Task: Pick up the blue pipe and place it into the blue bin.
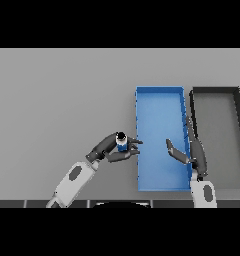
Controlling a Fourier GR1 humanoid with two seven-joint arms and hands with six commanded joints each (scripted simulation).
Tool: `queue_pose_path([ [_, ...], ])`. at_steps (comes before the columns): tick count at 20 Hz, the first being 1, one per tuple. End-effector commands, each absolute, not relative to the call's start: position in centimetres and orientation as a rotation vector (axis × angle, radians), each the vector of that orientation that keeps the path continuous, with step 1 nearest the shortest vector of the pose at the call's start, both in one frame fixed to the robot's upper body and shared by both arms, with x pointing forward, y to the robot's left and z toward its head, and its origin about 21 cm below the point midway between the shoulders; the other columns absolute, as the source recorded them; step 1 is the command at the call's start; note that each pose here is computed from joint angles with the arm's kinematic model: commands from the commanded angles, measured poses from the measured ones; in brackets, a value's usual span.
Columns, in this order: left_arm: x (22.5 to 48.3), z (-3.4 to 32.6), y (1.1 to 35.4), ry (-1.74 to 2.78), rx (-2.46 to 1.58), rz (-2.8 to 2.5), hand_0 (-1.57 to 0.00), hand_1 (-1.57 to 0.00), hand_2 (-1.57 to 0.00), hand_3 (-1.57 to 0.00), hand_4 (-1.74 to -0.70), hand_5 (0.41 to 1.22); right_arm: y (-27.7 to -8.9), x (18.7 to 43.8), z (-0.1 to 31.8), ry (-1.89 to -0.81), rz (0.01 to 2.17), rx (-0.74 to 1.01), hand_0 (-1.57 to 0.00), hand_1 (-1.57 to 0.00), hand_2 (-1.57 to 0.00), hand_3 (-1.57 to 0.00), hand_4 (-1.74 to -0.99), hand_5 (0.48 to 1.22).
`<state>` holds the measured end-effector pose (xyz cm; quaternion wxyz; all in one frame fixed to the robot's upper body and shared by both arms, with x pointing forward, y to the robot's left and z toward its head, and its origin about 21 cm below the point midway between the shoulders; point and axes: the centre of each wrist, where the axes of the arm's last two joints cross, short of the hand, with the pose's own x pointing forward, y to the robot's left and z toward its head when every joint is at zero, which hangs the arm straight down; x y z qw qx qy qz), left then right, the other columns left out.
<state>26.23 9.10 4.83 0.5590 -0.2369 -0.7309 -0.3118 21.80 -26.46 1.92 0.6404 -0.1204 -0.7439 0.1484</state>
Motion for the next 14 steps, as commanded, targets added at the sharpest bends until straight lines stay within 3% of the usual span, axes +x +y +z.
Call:
queue_pose_path([
  [1,26.3,4.4,9.1,-1.717,-0.557,-0.739,-1.57,-1.57,-1.57,-1.57,-1.47,1.220,-26.4,21.7,2.0,-1.689,0.335,-0.292,0.00,0.00,0.00,0.00,-1.188,0.643],
  [4,26.3,4.6,9.2,-1.728,-0.576,-0.742,-1.57,-1.57,-1.57,-1.57,-1.47,1.220,-26.2,21.2,2.9,-1.718,0.339,-0.302,0.00,0.00,-0.02,0.00,-1.187,0.642],
  [5,26.3,4.4,9.4,-1.720,-0.573,-0.744,-1.57,-1.57,-1.57,-1.57,-1.47,1.221,-26.1,21.2,3.5,-1.784,0.318,-0.215,0.00,0.00,-0.04,0.00,-1.195,0.648],
  [7,26.3,4.9,9.3,-1.733,-0.582,-0.740,-1.57,-1.57,-1.57,-1.57,-1.47,1.221,-26.6,21.0,5.2,-1.813,0.314,-0.001,0.00,-0.02,-0.09,0.00,-1.202,0.624],
  [11,26.3,5.0,9.1,-1.719,-0.584,-0.754,-1.57,-1.57,-1.57,-1.57,-1.47,1.221,-26.3,22.8,10.5,-1.783,0.470,0.245,0.00,-0.02,-0.12,0.00,-1.228,0.588],
  [14,26.4,5.1,9.2,-1.720,-0.577,-0.756,-1.57,-1.57,-1.57,-1.57,-1.47,1.221,-25.1,23.6,13.6,-1.760,0.611,0.349,0.00,-0.01,-0.10,0.00,-1.255,0.560],
])
